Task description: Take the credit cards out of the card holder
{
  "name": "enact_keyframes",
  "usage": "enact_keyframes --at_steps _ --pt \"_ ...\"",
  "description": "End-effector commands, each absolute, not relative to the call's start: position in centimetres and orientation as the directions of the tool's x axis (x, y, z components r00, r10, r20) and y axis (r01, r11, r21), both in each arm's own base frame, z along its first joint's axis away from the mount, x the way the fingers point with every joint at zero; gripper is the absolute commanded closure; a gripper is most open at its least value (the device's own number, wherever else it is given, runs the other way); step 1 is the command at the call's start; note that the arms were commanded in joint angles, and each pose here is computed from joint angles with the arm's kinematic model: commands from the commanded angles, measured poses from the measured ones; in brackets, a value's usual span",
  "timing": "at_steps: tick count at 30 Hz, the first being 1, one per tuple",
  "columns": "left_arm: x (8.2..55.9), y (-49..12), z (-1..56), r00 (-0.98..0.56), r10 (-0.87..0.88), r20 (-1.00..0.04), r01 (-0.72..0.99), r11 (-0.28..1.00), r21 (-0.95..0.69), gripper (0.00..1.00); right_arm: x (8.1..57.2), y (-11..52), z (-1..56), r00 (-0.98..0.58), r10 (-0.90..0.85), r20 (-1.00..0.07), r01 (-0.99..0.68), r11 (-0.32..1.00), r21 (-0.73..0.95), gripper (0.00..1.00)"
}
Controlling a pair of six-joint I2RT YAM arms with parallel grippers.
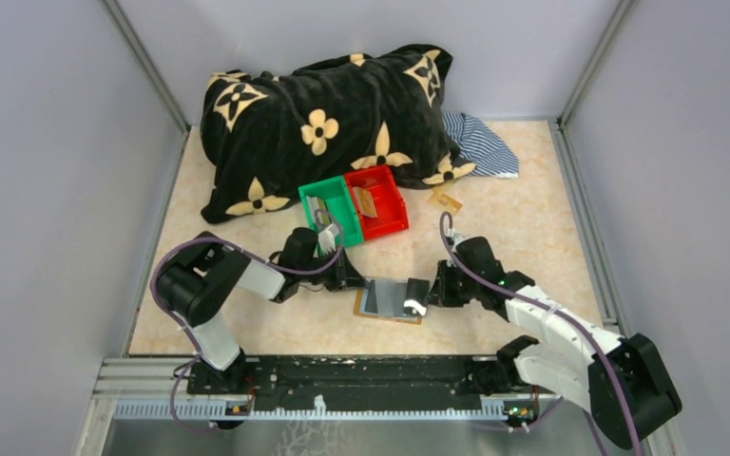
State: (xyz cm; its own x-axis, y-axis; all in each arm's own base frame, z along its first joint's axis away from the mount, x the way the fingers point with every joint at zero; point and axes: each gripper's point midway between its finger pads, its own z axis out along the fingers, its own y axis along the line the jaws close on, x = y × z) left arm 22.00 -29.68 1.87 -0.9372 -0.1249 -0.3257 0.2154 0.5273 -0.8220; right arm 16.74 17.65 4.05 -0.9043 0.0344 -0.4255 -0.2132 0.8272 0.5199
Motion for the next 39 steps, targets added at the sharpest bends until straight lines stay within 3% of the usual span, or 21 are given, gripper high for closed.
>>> enact_keyframes --at_steps 1,11,18,21,26,28,30,35,39 --pt "21.2 -27.1 -2.0 -0.956 -0.114 -0.269 0.128 0.663 -0.738 0.85 18.7 15.8 5.9 -0.866 0.105 -0.488 -0.141 0.887 0.441 1.00" --pt "23.1 -26.6 1.6 -0.919 -0.125 -0.374 0.198 0.674 -0.712 0.85 20.8 16.2 10.8 -0.775 0.146 -0.614 -0.205 0.862 0.463 1.00" --pt "25.5 -26.4 9.0 -0.793 -0.142 -0.592 0.369 0.661 -0.654 0.82 22.3 19.6 15.0 -0.737 0.098 -0.669 -0.370 0.770 0.520 1.00" --pt "25.6 -27.5 11.8 -0.754 -0.148 -0.639 0.452 0.590 -0.669 0.73 22.5 21.1 16.7 -0.726 0.095 -0.681 -0.431 0.709 0.558 1.00" --pt "24.5 -29.6 14.4 -0.753 -0.186 -0.632 0.525 0.409 -0.746 0.53 22.5 22.7 18.9 -0.715 0.103 -0.691 -0.488 0.634 0.600 1.00" --pt "23.9 -30.1 15.2 -0.750 -0.197 -0.631 0.552 0.338 -0.762 0.37 22.2 23.1 19.6 -0.716 0.105 -0.691 -0.507 0.603 0.616 1.00" --pt "23.2 -30.6 15.7 -0.760 -0.190 -0.622 0.569 0.267 -0.777 0.28 21.8 23.6 20.4 -0.716 0.114 -0.689 -0.524 0.564 0.638 1.00" --pt "21.6 -31.3 17.5 -0.770 -0.204 -0.605 0.599 0.095 -0.795 0.26 21.3 24.2 21.2 -0.717 0.132 -0.684 -0.541 0.512 0.667 1.00" --pt "21.5 -31.3 17.2 -0.772 -0.228 -0.593 0.596 0.067 -0.800 0.31 21.0 24.4 21.2 -0.728 0.139 -0.672 -0.539 0.490 0.685 1.00"
